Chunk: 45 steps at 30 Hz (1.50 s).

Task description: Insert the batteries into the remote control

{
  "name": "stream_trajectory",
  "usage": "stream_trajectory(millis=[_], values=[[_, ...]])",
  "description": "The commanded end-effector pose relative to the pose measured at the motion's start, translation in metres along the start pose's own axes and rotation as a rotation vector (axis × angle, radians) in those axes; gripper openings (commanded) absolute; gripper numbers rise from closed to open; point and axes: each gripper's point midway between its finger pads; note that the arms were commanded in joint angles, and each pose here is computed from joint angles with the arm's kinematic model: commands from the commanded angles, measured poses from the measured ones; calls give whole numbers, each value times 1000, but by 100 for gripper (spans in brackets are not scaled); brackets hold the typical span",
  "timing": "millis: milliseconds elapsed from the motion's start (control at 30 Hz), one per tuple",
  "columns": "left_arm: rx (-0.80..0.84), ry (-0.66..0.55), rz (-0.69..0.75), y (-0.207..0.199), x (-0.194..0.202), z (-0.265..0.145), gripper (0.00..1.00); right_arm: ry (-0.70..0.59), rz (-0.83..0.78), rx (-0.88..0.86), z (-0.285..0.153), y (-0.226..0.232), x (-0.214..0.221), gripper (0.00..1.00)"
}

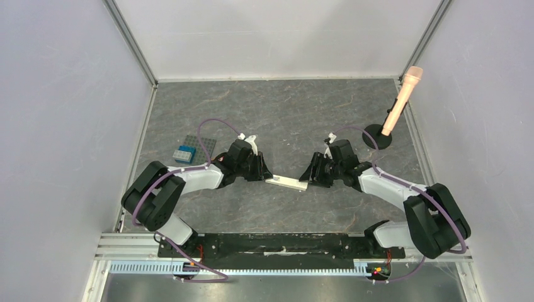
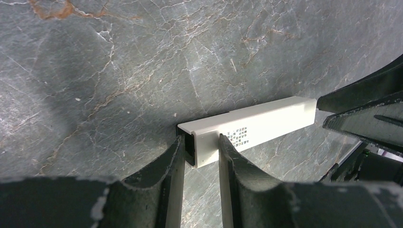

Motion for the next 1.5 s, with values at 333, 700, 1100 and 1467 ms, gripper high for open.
stream_trajectory(millis=[333, 700, 1100, 1467], values=[[-220, 267, 20, 58, 83, -6, 19, -6, -10, 73, -6, -25, 2, 40], [-187, 258, 9, 52, 82, -4, 16, 13, -5, 112, 4, -47, 12, 17], [-122, 254, 0, 40, 81, -4, 8, 13, 27, 116, 8, -54, 17, 5], [8, 235, -18, 15, 81, 4, 2, 45, 57, 65, 16, -46, 27, 0]])
Point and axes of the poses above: each gripper's point midway between its finger pads, its own z axis out along the fingers, its own y axis along the line the jaws close on, x = y × z, and after that the axes turned 10 degrees about z, right-handed
